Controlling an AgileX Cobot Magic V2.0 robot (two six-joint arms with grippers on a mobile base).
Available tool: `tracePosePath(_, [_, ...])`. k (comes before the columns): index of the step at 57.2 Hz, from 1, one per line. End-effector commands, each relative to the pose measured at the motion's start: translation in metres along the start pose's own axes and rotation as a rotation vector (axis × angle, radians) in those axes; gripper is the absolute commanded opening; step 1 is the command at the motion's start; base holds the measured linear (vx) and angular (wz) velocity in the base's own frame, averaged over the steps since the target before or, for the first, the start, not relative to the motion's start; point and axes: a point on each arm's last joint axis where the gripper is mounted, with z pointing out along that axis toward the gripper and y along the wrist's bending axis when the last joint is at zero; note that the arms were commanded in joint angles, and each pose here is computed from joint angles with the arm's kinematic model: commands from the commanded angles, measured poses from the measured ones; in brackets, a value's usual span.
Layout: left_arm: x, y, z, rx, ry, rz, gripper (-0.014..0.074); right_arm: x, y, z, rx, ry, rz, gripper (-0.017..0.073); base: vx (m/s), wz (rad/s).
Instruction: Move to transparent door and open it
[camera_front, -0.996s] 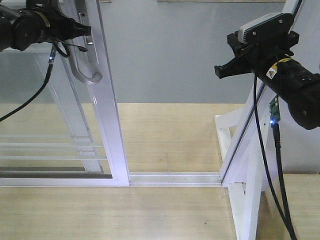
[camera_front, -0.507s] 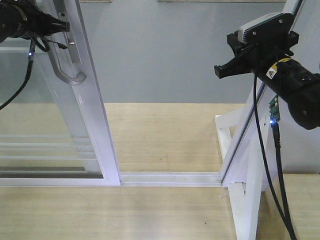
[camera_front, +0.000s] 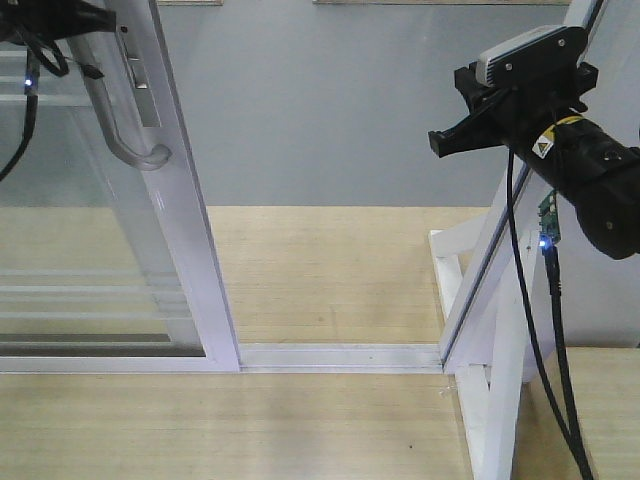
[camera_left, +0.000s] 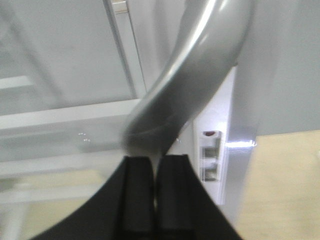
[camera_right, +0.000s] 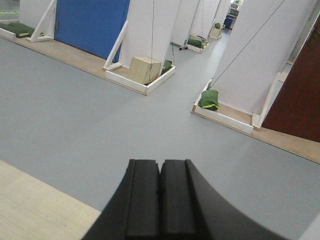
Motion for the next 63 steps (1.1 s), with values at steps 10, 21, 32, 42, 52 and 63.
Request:
tracePosePath(10, [-0.038,0.039,-0.049,-0.097,-0.179,-0.001,0.0,-0.028,-0.008,-0.007,0.032,-0.144,0.0,-0.0006,0.0,0.0])
tracePosePath(21, [-0.049,0.042,-0.084,-0.087,-0.227,-0.047,0.0,-0.032,-0.008,-0.01,0.03,-0.14,0.038,-0.0006,0.0,0.0])
tracePosePath(32, [-0.027,0.037,-0.111,-0.035,-0.228,-0.013,0.0,-0.055,-0.013,-0.035,0.047,-0.117,0.055,-0.0006,0.0,0.0])
tracePosePath(42, [0.024,0.027,-0.132,0.025,-0.265,-0.042,0.0,-0.082,-0.02,-0.078,0.08,-0.047,0.055,-0.0006,0.0,0.0])
tracePosePath(52, [0.082,0.021,-0.162,0.047,-0.311,-0.049,0.0,-0.102,-0.023,-0.127,0.114,-0.035,0.051,-0.0006,0.0,0.0])
tracePosePath(63, [0.139,0.016,-0.194,0.061,-0.329,-0.099,0.0,-0.075,-0.01,-0.184,0.122,-0.068,0.057,-0.0006,0.0,0.0])
